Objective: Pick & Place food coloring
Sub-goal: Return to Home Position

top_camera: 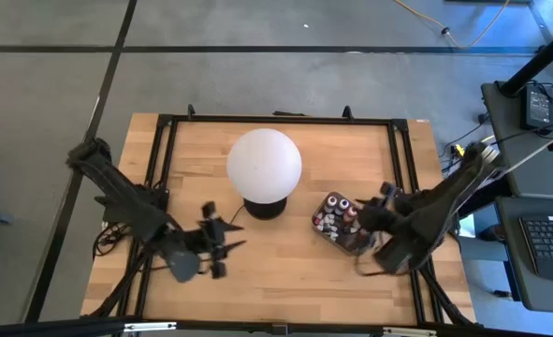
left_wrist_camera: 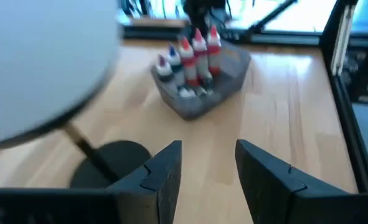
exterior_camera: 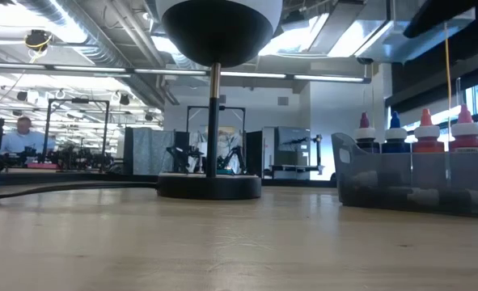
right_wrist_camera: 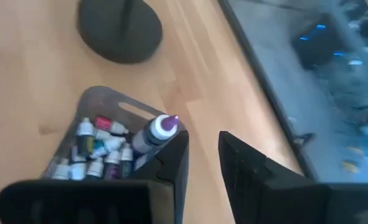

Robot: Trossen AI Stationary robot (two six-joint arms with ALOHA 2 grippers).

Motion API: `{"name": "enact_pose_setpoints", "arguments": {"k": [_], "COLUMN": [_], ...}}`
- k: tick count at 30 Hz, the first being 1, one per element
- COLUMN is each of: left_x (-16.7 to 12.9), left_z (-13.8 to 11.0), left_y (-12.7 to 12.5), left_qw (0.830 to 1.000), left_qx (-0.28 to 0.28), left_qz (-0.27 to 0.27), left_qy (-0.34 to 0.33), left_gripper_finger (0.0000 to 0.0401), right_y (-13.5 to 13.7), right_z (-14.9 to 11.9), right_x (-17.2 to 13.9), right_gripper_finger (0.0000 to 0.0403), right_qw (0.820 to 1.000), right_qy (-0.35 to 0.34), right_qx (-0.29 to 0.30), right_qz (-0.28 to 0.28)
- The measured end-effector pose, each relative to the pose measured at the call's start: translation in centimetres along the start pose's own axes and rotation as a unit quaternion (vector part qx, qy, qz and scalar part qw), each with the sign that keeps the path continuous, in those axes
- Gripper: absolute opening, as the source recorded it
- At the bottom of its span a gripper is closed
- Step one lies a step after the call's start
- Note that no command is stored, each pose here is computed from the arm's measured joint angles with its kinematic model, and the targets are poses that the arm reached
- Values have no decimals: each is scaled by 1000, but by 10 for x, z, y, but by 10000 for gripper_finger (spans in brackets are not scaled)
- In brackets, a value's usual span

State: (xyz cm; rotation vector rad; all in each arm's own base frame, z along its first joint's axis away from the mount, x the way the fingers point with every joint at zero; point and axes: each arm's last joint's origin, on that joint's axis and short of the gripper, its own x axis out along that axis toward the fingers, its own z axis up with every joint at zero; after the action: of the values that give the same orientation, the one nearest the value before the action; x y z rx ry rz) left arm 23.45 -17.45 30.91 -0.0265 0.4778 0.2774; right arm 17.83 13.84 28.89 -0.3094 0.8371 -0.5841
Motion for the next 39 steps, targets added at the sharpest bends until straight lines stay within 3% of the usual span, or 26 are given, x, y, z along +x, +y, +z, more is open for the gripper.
{"name": "enact_pose_setpoints", "arguments": {"k": [7,12,17,20,29,33,36,39], "left_x": [-43,-51,-46,-44,-37,-34,-32,-30], "left_z": [-17,-46,-78,-97,-126,-128,-128,-128], "left_y": [52,92,124,142,180,190,196,200], "left_qw": [996,984,945,922,908,917,920,923], "left_qx": [-60,-108,-105,-101,-92,-96,-95,-95], "left_qz": [-10,-88,-232,-281,-278,-257,-241,-230], "left_qy": [-65,-109,-203,-248,-300,-291,-295,-293], "left_gripper_finger": [149,149,149,146,146,148,146,145], "right_y": [-47,-70,-89,-98,-121,-128,-123,-118], "right_z": [-49,-65,-81,-90,-118,-130,-132,-132], "right_x": [1,-3,2,6,20,24,29,31], "right_gripper_finger": [92,92,92,92,92,92,92,92], "right_qw": [983,952,927,910,877,858,865,860], "right_qy": [-84,-156,-222,-252,-325,-358,-356,-361], "right_qx": [103,132,134,141,125,147,141,148], "right_qz": [124,228,270,297,330,339,325,328]}}
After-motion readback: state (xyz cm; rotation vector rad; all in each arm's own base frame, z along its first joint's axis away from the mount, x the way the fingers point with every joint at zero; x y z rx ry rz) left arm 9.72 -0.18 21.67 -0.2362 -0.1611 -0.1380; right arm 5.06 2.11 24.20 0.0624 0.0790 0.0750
